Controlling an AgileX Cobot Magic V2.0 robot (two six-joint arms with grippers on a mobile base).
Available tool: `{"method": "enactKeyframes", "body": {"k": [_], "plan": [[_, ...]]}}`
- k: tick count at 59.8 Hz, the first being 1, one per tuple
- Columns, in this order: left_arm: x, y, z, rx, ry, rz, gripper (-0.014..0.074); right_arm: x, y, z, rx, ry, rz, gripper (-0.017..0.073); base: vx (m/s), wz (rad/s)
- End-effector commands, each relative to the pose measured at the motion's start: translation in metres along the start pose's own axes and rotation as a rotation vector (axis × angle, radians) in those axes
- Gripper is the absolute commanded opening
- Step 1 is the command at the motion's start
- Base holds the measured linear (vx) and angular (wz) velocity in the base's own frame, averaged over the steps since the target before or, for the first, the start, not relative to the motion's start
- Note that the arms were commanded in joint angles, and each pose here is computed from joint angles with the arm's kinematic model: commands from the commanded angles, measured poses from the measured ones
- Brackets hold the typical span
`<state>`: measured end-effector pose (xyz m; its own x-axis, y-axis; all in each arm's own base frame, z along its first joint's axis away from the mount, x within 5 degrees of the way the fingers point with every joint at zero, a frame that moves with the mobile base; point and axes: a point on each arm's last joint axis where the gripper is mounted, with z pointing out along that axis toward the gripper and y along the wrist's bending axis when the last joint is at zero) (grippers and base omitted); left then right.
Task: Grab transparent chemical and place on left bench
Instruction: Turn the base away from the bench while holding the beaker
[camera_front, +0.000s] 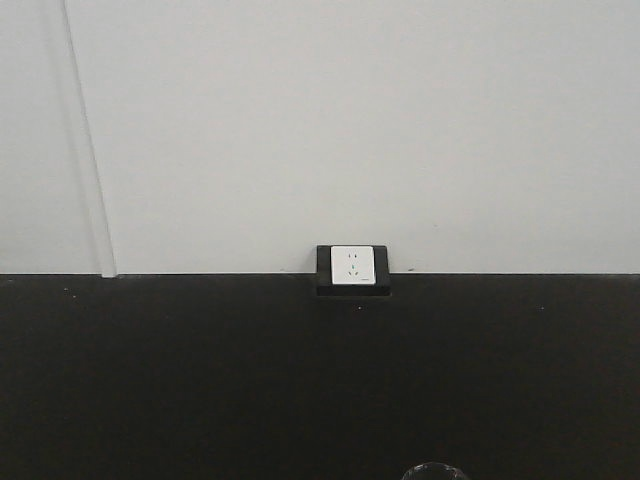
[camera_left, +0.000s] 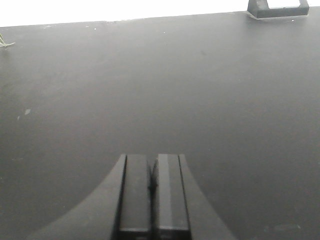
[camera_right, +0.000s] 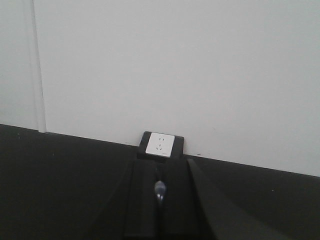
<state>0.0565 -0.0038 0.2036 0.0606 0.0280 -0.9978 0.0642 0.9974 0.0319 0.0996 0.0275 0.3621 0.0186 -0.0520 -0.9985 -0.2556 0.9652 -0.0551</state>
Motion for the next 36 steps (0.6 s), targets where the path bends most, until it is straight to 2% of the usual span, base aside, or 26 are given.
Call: {"method": "enactKeyframes", "body": {"k": [1,13,24,36], "plan": [[-0.003,0.0,-0.001,-0.002,-0.081,-0.009,-0.0003,-0.008,0.0,-0.007,-0.01,-0.07,-0.024,-0.0003,0.0,0.0],[-0.003,0.0,-0.001,-0.002,-0.081,-0.009,-0.0003,0.033,0.002,-0.021,-0.023,-0.047,-0.021,-0.0003,0.0,0.0],[-0.003,0.0,-0.001,-0.002,-0.081,-0.009,-0.0003,0.032,0.002,-0.03,-0.024,-0.099,-0.032,-0.0003,0.0,0.0],[-0.003,0.0,-0.001,-0.002,-0.081,-0.009,-0.0003,0.033,0.001,-0.03,-0.014,-0.078,-0.041,-0.0003,0.0,0.0]]}}
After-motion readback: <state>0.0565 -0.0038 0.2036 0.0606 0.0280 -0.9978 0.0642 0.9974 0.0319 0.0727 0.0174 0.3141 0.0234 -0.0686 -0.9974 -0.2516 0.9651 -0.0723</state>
